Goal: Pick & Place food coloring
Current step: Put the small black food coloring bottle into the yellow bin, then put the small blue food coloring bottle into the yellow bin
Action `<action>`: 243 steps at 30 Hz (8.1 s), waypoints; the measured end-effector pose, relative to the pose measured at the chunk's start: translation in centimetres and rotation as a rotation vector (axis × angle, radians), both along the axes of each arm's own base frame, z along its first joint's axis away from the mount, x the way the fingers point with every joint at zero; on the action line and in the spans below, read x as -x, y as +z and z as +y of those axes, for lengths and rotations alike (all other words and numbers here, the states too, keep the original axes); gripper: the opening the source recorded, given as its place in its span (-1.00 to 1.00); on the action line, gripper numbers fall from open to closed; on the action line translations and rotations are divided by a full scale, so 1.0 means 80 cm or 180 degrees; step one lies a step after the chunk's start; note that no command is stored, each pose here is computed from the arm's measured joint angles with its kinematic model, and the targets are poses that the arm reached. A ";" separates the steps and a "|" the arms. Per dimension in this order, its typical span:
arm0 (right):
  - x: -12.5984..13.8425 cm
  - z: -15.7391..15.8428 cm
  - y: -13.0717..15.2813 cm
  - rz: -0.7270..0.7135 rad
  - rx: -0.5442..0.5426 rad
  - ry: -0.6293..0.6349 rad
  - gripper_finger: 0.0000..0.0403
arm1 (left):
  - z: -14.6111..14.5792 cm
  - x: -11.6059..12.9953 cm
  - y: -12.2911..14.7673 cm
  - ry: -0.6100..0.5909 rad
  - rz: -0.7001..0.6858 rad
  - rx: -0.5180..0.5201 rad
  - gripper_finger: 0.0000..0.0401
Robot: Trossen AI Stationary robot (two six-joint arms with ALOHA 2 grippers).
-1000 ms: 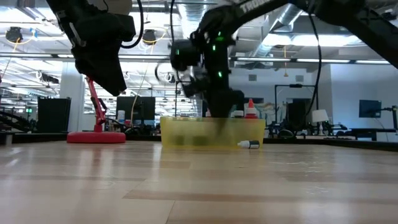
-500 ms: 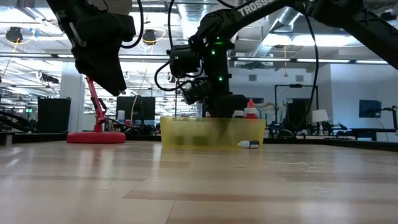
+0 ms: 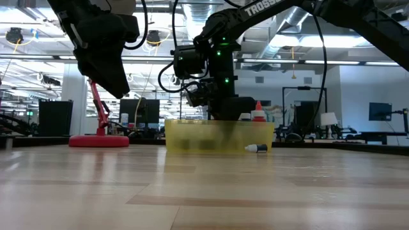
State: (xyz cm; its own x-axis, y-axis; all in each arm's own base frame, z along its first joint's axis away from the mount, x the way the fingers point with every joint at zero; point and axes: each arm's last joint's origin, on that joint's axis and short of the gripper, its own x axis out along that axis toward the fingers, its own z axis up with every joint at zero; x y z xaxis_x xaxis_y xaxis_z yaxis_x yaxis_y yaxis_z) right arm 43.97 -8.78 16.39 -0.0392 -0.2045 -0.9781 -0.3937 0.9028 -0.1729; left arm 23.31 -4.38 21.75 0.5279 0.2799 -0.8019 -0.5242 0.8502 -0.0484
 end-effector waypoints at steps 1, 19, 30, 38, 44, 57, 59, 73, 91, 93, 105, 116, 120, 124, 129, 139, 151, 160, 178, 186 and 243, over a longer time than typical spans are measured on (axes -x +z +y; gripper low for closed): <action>0.000 0.000 0.000 -0.0012 0.0001 0.0001 -0.59 | 0.000 0.000 0.000 -0.0008 0.0003 -0.0005 0.38; -0.002 -0.001 0.000 -0.0054 0.0009 0.0005 -0.41 | 0.000 0.000 0.000 -0.0025 0.0009 -0.0020 0.38; 0.001 -0.001 0.013 -0.0047 0.0101 -0.0015 -0.22 | 0.000 0.000 0.000 -0.0025 0.0010 -0.0021 0.38; 0.011 -0.002 0.057 0.0039 -0.0046 -0.0243 -0.33 | 0.000 0.000 0.000 -0.0026 0.0017 -0.0024 0.38; 0.043 0.002 0.115 0.0097 -0.0132 -0.0572 -0.38 | 0.000 0.000 0.000 -0.0039 0.0022 -0.0033 0.38; 0.105 0.029 0.164 -0.0534 -0.1895 -0.0504 -0.41 | 0.001 0.000 0.001 -0.0021 0.0004 -0.0089 0.38; 0.115 0.037 0.144 -0.0531 -0.2105 -0.0350 -0.41 | 0.001 0.000 0.000 -0.0021 0.0010 -0.0091 0.38; 0.167 0.042 0.024 -0.1121 -0.1044 -0.0518 -0.41 | 0.009 -0.002 0.001 0.0173 -0.0054 -0.0143 0.38; 0.171 0.036 -0.013 -0.1454 -0.0555 -0.0747 -0.41 | 0.015 -0.003 0.001 0.0271 -0.0076 -0.0106 0.38; 0.171 0.036 -0.014 -0.1474 -0.0553 -0.0746 -0.41 | 0.015 -0.003 0.001 0.0271 -0.0074 -0.0107 0.38; 0.176 0.028 -0.027 -0.1665 -0.0185 -0.0832 -0.41 | 0.015 -0.003 0.001 0.0273 -0.0076 -0.0109 0.38; 0.183 0.017 -0.030 -0.1576 -0.0047 -0.0949 -0.41 | 0.015 -0.003 0.001 0.0280 -0.0077 -0.0099 0.38; 0.188 0.019 -0.037 -0.1536 -0.0069 -0.0948 -0.41 | 0.015 -0.003 0.001 0.0276 -0.0077 -0.0092 0.38; 0.191 0.022 -0.046 -0.1481 -0.0104 -0.0928 -0.41 | 0.015 -0.003 0.001 0.0266 -0.0073 -0.0097 0.38; 0.190 0.026 -0.046 -0.1451 -0.0104 -0.0894 -0.41 | 0.015 -0.003 0.001 0.0235 -0.0060 -0.0117 0.38; 0.184 0.037 -0.016 -0.1103 0.0012 -0.1455 -0.41 | 0.015 -0.003 0.001 0.0195 -0.0041 -0.0135 0.38; 0.179 0.024 -0.012 -0.1564 -0.0167 -0.3535 -0.41 | 0.015 -0.003 0.001 0.0141 -0.0011 -0.0172 0.38; 0.168 0.040 -0.010 -0.1821 -0.0334 -0.3791 -0.27 | 0.015 -0.002 0.001 0.0128 0.0014 -0.0163 0.38; 0.154 0.057 -0.065 -0.1850 0.0086 -0.4054 -0.01 | 0.015 0.001 -0.001 0.0063 0.0114 -0.0188 0.38; 0.154 0.064 -0.059 -0.1862 0.0074 -0.3873 -0.32 | 0.015 0.000 -0.001 0.0059 0.0114 -0.0201 0.38; 0.109 0.095 0.206 -0.3156 -0.1793 -0.0269 -0.67 | 0.000 -0.061 0.087 -0.2358 -0.1528 -0.3102 0.38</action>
